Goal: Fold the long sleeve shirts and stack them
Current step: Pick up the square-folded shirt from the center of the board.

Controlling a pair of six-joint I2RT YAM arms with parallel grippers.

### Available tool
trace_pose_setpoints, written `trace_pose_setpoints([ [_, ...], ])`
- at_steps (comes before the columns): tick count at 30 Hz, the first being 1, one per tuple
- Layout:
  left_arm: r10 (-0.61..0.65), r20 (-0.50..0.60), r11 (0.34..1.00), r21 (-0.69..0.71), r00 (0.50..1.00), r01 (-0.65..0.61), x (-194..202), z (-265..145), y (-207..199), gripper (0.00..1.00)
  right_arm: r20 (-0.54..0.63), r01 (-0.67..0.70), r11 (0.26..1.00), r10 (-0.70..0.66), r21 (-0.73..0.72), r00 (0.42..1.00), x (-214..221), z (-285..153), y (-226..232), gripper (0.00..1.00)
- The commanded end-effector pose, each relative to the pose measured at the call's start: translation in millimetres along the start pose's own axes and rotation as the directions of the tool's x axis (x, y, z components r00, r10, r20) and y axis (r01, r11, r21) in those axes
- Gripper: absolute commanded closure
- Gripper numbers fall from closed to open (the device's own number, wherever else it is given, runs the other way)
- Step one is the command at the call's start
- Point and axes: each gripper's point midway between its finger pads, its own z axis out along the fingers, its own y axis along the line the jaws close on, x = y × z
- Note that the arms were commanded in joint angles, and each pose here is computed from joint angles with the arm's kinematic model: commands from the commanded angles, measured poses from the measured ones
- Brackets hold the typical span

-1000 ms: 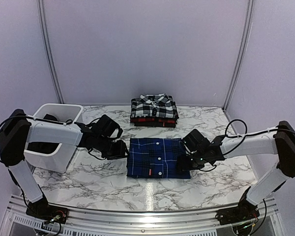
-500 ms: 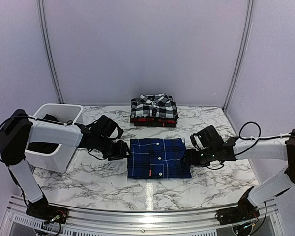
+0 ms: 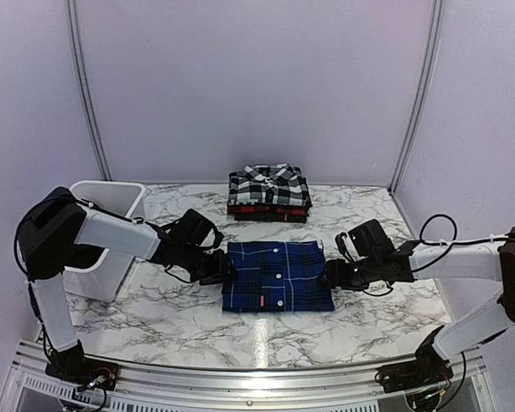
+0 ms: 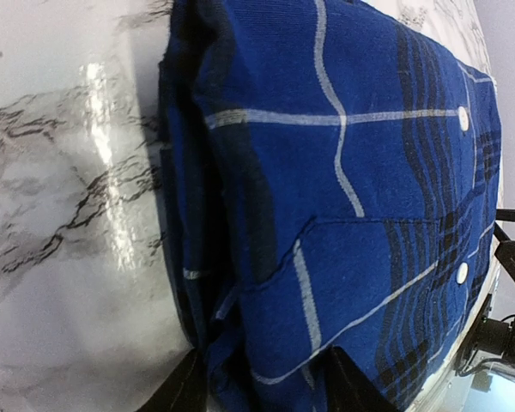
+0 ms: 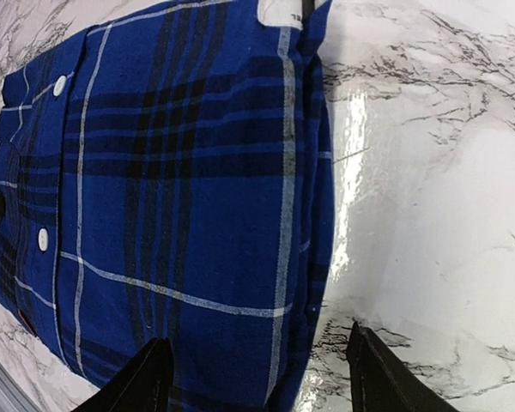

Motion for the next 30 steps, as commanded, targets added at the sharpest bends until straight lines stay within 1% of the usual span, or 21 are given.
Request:
trace_pose_setpoints([
  [1, -0.064, -0.073, 0.997, -0.047, 0.995, 0.060, 19, 22, 17, 0.57, 0.033, 0.000, 1.000, 0.001, -0.019, 0.999, -10, 0, 2, 0.35],
  [3, -0.082, -0.082, 0.995, -0.060, 0.993, 0.077, 22, 28, 21, 0.69, 0.036, -0.002, 1.000, 0.003, -0.016, 0.999, -10, 1, 1, 0.35],
  [6, -0.098, -0.065, 0.993, -0.077, 0.993, 0.093, 20, 28, 23, 0.88, 0.044, -0.004, 1.000, 0.004, -0.013, 0.999, -13, 2, -1, 0.35],
  [8, -0.090, -0.044, 0.992, -0.094, 0.995, 0.085, 14, 22, 23, 0.98, 0.054, -0.008, 1.000, 0.009, -0.009, 0.999, -17, 1, -3, 0.35],
  [9, -0.081, -0.034, 0.992, -0.103, 0.996, 0.077, 11, 18, 23, 1.00, 0.061, -0.012, 1.000, 0.012, -0.004, 0.998, -19, 1, -5, 0.35],
  [13, -0.046, -0.012, 0.992, -0.117, 0.999, 0.044, 1, -5, 25, 1.00, 0.084, -0.013, 1.000, 0.012, 0.011, 0.996, -28, 2, -8, 0.39],
  [16, -0.019, -0.025, 0.993, -0.118, 0.999, 0.016, 0, -17, 28, 1.00, 0.077, -0.005, 1.000, 0.007, -0.026, 0.997, -32, 8, 1, 0.51],
  [17, -0.009, -0.028, 0.993, -0.116, 1.000, 0.006, 0, -20, 28, 1.00, 0.073, -0.005, 0.999, 0.008, -0.050, 0.997, -32, 10, 6, 0.53],
  [19, 0.004, -0.035, 0.993, -0.119, 0.999, -0.008, 1, -24, 31, 1.00, 0.067, -0.006, 0.997, 0.011, -0.074, 0.998, -31, 15, 12, 0.55],
  [22, 0.009, -0.055, 0.993, -0.119, 0.998, -0.015, 3, -27, 37, 1.00, 0.058, -0.003, 0.995, 0.009, -0.099, 0.998, -31, 21, 22, 0.57],
  [25, 0.009, -0.072, 0.994, -0.110, 0.997, -0.017, 3, -26, 42, 1.00, 0.078, 0.001, 0.995, 0.007, -0.096, 0.997, -36, 19, 29, 0.56],
  [27, 0.013, -0.076, 0.994, -0.108, 0.997, -0.022, 2, -25, 42, 1.00, 0.104, 0.000, 0.995, 0.010, -0.096, 0.995, -42, 16, 31, 0.55],
  [30, 0.013, -0.086, 0.994, -0.103, 0.996, -0.022, 2, -23, 42, 1.00, 0.131, 0.021, 0.994, -0.007, -0.106, 0.991, -50, 13, 44, 0.51],
])
